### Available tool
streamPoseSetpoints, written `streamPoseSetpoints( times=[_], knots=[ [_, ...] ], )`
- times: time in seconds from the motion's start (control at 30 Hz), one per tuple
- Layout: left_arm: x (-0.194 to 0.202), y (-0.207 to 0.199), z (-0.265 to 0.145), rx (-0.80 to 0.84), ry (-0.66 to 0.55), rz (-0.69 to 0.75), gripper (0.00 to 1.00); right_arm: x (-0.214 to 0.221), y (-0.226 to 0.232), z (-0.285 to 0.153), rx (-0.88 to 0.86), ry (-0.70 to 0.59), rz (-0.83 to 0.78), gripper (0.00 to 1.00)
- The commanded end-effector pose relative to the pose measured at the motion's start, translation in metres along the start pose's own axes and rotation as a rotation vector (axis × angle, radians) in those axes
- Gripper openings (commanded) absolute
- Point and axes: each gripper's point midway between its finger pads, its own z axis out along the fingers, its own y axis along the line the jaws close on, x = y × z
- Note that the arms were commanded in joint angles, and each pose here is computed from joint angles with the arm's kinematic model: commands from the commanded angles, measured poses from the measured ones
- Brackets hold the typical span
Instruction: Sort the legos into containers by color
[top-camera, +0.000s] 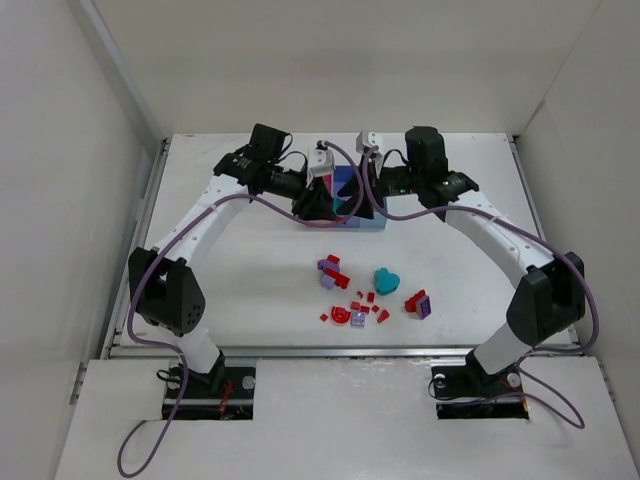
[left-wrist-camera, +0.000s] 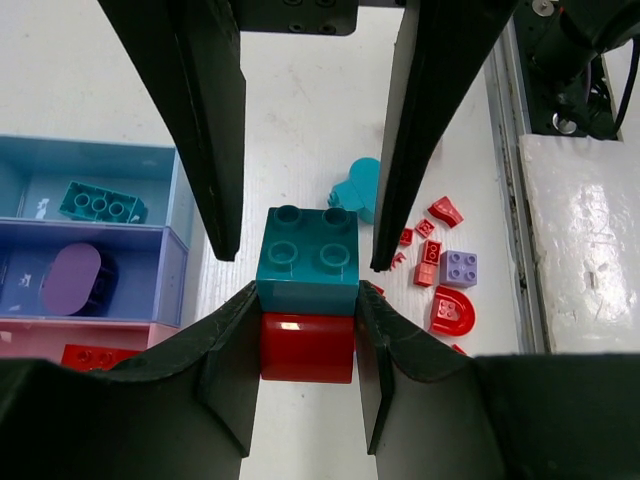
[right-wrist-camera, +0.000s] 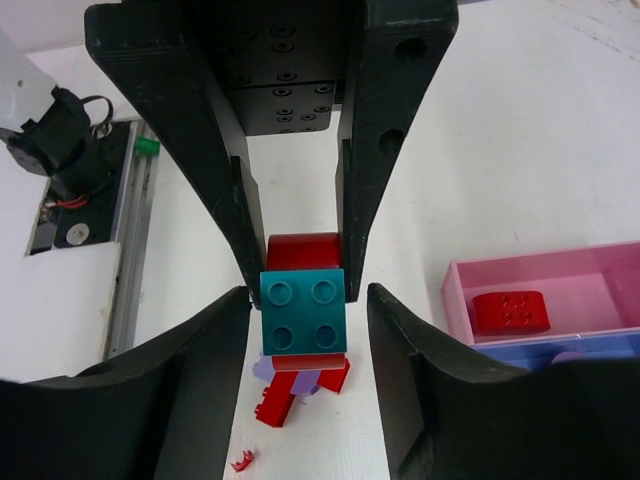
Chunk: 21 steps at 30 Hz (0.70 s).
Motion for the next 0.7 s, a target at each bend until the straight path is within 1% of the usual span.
streamPoseSetpoints(
  times=[0.0,0.07,0.13,0.2,0.3,0.33,0.4,0.43,0.5,0.57,0.6,0.63,0.67],
  knots=[
    [-0.027,-0.006,-0.004,0.024,-0.058,0.074,0.00,-0.010,0.012,0.002,-0.059,-0.024,-0.034,0.56],
    [-0.027,-0.006,-0.004,0.024,-0.058,0.074,0.00,-0.006,0.013,0.003,-0.071,-0.017,-0.017,0.56],
    [-0.026,-0.004,-0.004,0.017,-0.053,0.074,0.00,-0.005,0.012,0.003,-0.062,-0.015,-0.017,0.51],
    [-0.026,-0.004,-0.004,0.017,-0.053,0.074,0.00,-0.005,0.010,0.003,-0.053,-0.012,-0.017,0.43],
    [-0.027,-0.006,-0.004,0.026,-0.059,0.065,0.00,-0.006,0.009,0.002,-0.045,-0.008,-0.015,0.37],
    [-0.027,-0.006,-0.004,0.026,-0.059,0.065,0.00,-0.005,0.006,0.004,-0.045,-0.007,-0.012,0.32],
    [-0.030,-0.006,-0.005,0.023,-0.062,0.073,0.00,-0.002,0.006,0.005,-0.049,0.006,0.009,0.26],
    [-0.030,-0.006,-0.005,0.023,-0.063,0.073,0.00,0.002,0.005,0.006,-0.052,0.018,0.031,0.18],
    [-0.026,-0.006,-0.004,0.026,-0.058,0.063,0.00,-0.003,0.008,0.002,-0.078,0.005,0.033,0.09],
    [-0.022,-0.004,-0.003,0.013,-0.049,0.035,0.00,-0.001,0.001,-0.002,-0.067,-0.001,0.061,0.05],
    [-0.014,-0.001,-0.001,-0.006,-0.029,0.006,0.00,-0.010,-0.001,-0.007,-0.053,-0.020,0.050,0.03],
    [-0.008,0.000,0.000,-0.015,-0.016,-0.024,0.00,-0.009,-0.010,-0.015,-0.005,-0.025,0.052,0.03],
    [-0.003,0.000,0.000,-0.023,-0.003,-0.044,0.00,-0.019,-0.013,-0.023,0.037,-0.051,0.017,0.00]
  ],
)
